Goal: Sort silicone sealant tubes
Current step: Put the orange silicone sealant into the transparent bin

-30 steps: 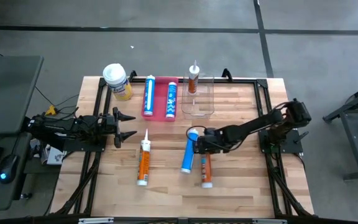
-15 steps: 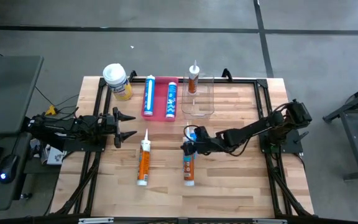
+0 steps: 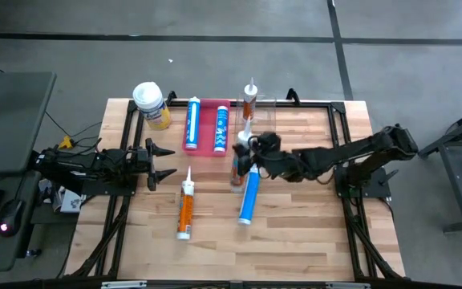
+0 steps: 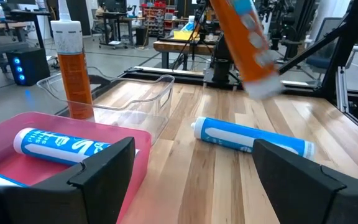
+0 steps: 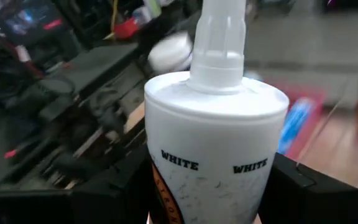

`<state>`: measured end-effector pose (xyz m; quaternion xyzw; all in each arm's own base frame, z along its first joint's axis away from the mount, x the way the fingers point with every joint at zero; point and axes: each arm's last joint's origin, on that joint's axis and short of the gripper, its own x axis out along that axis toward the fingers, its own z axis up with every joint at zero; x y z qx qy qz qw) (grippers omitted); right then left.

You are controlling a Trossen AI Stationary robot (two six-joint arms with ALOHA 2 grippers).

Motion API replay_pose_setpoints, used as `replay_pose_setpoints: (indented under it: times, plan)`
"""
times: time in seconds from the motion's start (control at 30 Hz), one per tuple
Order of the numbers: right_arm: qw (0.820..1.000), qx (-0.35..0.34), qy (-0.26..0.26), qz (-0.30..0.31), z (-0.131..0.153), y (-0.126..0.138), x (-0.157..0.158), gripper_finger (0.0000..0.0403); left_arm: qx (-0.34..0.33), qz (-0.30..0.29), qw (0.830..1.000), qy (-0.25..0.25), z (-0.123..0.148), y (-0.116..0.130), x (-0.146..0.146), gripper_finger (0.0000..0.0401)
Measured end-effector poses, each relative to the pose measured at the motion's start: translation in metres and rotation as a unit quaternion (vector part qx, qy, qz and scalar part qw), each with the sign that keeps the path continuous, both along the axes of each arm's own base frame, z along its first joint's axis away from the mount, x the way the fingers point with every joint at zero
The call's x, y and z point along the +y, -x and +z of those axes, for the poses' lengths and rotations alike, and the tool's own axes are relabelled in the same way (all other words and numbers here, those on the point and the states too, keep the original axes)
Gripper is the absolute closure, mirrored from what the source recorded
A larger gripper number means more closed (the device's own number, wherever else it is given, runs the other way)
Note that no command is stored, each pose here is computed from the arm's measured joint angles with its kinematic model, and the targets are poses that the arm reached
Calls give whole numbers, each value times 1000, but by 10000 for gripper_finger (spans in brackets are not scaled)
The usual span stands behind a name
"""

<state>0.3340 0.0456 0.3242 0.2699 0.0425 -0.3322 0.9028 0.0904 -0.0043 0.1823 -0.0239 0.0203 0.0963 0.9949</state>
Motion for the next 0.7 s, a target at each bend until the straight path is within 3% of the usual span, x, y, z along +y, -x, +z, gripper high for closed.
replay_pose_setpoints:
  times: [0.2, 0.43, 0.53, 0.7]
  plan:
    - [992, 64, 102, -36, 45, 9, -11, 195, 0, 0, 1000, 0, 0, 0, 0, 82]
    - [964, 132, 220, -64, 92, 15, -16, 195, 0, 0, 1000, 0, 0, 0, 0, 82]
    - [954, 156, 244, -79, 94, 15, -20, 195, 0, 0, 1000, 0, 0, 0, 0, 82]
    - [946, 179, 249, -109, 76, 20, -38, 195, 0, 0, 1000, 0, 0, 0, 0, 82]
